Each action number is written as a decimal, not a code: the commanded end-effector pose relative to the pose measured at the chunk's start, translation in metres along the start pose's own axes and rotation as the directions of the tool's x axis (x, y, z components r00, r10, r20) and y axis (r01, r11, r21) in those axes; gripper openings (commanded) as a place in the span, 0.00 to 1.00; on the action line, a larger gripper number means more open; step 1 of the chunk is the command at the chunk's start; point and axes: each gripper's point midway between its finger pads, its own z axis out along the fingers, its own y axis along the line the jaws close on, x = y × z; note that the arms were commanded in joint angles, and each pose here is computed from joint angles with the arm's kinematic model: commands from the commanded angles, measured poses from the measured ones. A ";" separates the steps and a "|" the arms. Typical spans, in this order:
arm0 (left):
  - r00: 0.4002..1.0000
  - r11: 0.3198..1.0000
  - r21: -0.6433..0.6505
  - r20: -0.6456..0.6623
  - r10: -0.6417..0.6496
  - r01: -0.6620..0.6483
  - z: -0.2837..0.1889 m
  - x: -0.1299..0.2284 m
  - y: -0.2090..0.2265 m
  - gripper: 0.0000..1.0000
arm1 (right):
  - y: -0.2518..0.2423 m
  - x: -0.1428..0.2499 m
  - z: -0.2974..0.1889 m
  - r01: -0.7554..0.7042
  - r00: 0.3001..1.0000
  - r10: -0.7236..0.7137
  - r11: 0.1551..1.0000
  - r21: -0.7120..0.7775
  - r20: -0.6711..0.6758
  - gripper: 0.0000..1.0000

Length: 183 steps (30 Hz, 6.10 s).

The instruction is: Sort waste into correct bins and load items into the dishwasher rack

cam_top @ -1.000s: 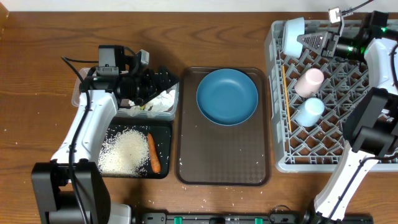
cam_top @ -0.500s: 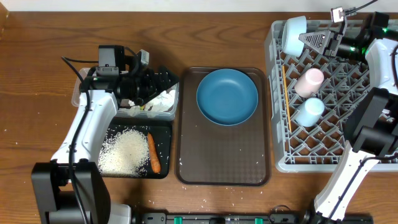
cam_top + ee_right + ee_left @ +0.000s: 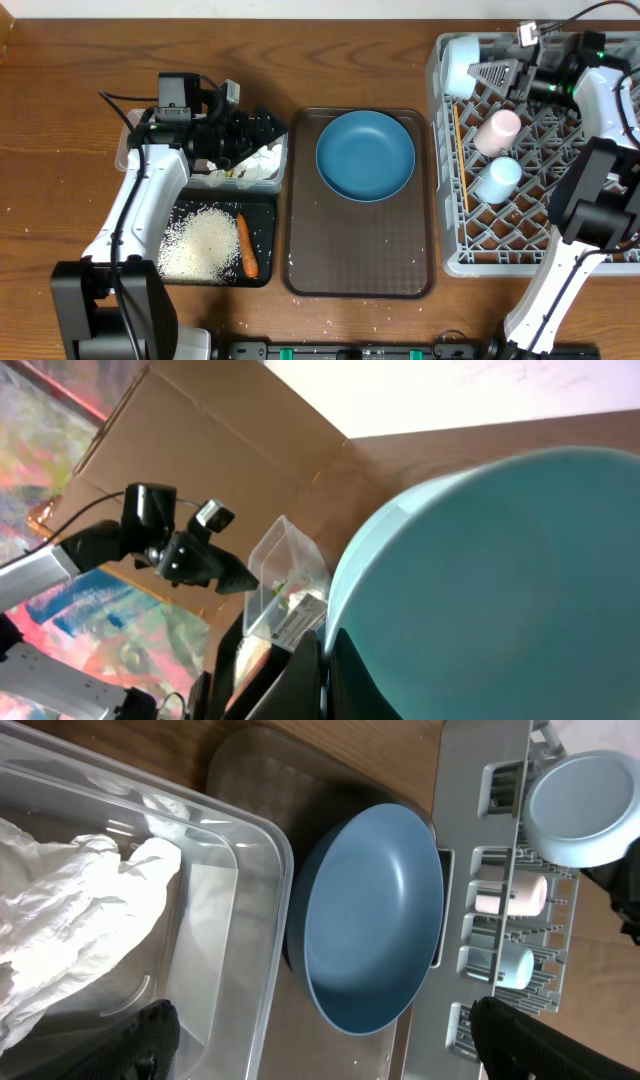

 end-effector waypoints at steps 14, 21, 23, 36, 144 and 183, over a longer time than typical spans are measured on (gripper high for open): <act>1.000 1.000 0.001 0.013 0.021 -0.021 -0.004 0.001 -0.003 0.95 | -0.043 0.024 -0.024 -0.067 0.996 0.077 0.981 0.184 -0.049 0.01; 1.000 1.000 0.001 0.013 0.021 -0.021 -0.004 0.000 -0.003 0.95 | -0.057 0.030 -0.037 -0.103 0.990 0.126 0.956 0.276 -0.066 0.01; 1.000 1.000 0.001 0.013 0.021 -0.021 -0.004 0.001 -0.003 0.95 | -0.058 0.028 -0.043 -0.108 0.990 0.129 0.953 0.283 -0.055 0.03; 1.000 1.000 0.001 0.013 0.021 -0.021 -0.004 0.001 -0.003 0.95 | -0.076 0.030 -0.076 -0.160 0.982 0.186 0.902 0.401 -0.026 0.21; 1.000 1.000 0.001 0.013 0.021 -0.021 -0.004 0.001 -0.003 0.95 | -0.034 0.086 0.022 0.210 0.791 0.446 0.446 0.870 -0.419 0.11; 1.000 1.000 0.001 0.013 0.021 -0.021 -0.004 0.001 -0.003 0.95 | -0.036 0.080 0.033 0.390 0.761 0.368 0.398 0.830 -0.535 0.56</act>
